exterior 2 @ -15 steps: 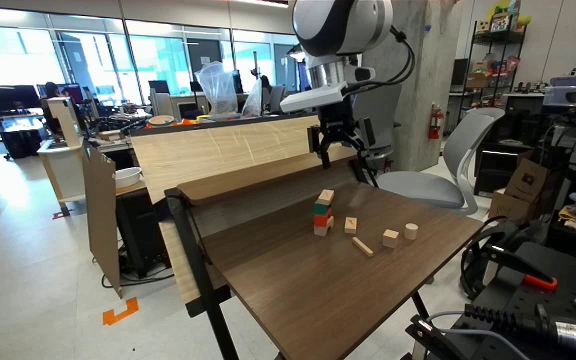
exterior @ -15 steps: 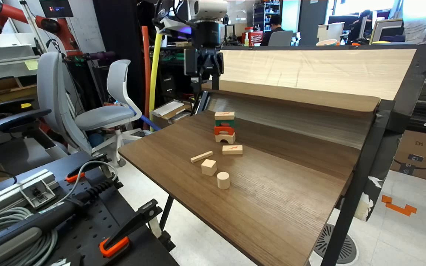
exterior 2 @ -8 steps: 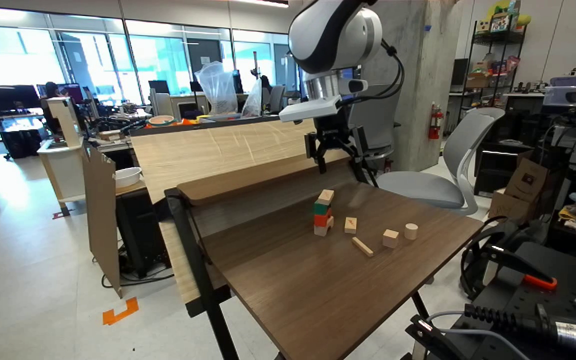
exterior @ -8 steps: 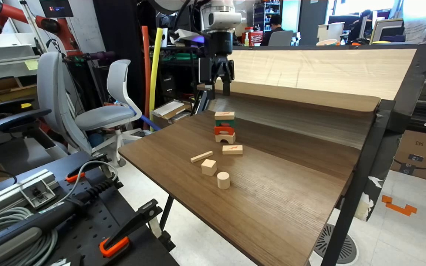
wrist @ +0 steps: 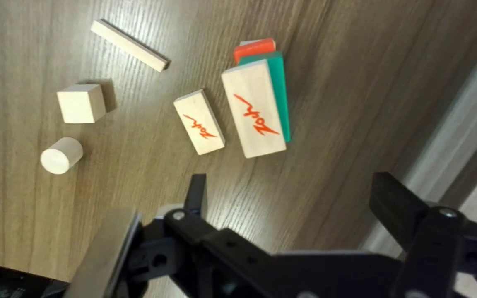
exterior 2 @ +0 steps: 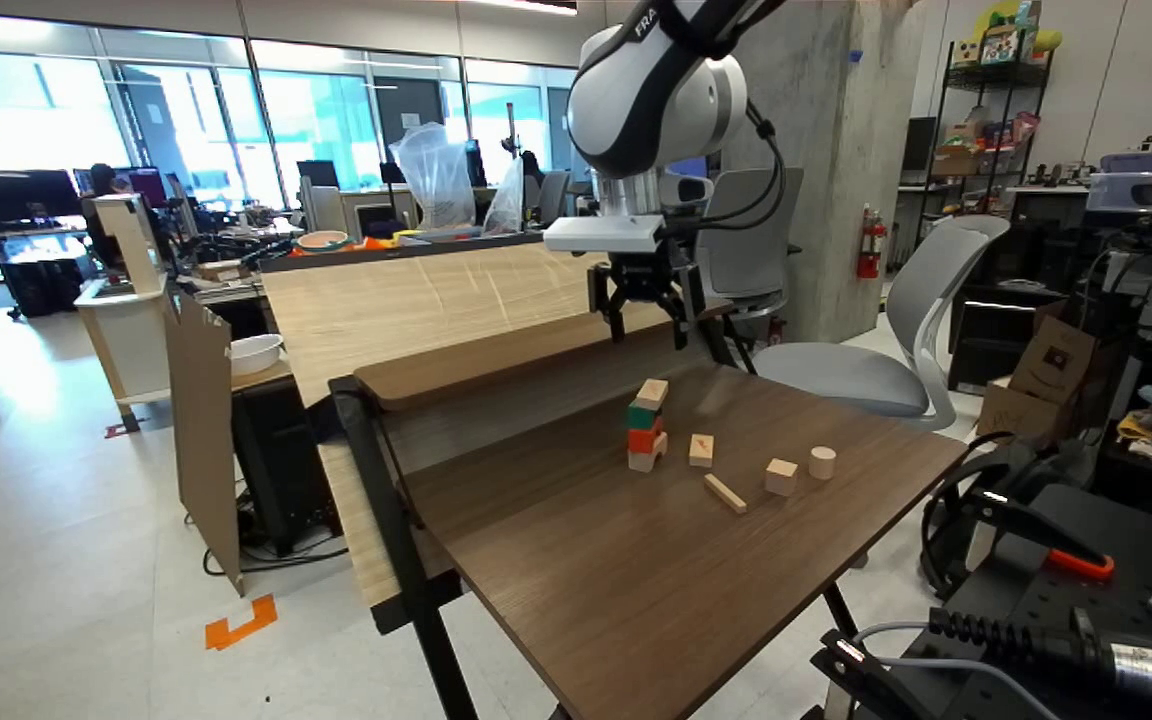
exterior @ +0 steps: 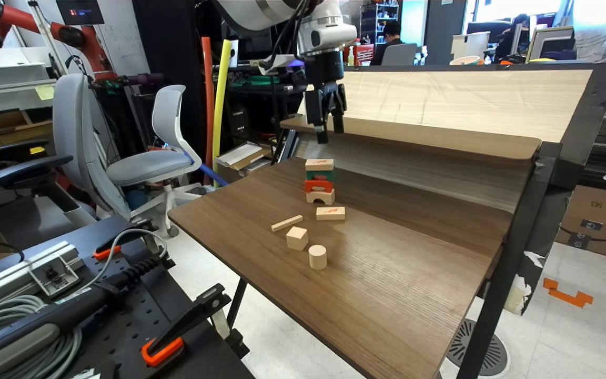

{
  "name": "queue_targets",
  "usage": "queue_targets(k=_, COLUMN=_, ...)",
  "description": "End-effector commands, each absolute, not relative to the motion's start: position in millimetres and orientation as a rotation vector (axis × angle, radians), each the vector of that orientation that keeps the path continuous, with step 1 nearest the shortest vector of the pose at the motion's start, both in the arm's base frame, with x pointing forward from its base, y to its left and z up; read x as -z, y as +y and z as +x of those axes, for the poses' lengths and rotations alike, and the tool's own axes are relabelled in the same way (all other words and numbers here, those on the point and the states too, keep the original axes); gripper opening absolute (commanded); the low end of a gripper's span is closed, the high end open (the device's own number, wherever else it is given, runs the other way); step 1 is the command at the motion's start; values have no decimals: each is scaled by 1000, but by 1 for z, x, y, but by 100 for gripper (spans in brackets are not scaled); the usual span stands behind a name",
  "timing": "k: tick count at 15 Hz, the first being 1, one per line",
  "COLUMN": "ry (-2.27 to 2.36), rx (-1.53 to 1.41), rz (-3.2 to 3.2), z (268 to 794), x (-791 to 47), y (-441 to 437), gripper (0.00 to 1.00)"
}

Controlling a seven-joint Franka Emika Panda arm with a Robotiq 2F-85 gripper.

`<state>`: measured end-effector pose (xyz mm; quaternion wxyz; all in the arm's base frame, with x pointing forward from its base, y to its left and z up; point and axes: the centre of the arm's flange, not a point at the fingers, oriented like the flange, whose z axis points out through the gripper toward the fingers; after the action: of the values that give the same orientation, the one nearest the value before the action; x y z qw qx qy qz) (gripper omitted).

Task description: Pick up the rectangle block from the table and put it on top of the tower toy blocks

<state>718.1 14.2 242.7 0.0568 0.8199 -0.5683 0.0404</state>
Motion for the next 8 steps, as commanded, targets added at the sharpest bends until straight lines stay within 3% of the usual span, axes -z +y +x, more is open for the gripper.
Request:
queue_targets(k=1, ry=-1686, rx=-221, rz=2549, z=716, x=-242, y=12, gripper=100)
queue_targets(k=8, ry=-1585, rx=-319, rz=2632, z=677, x=-247, y=-9, gripper=100)
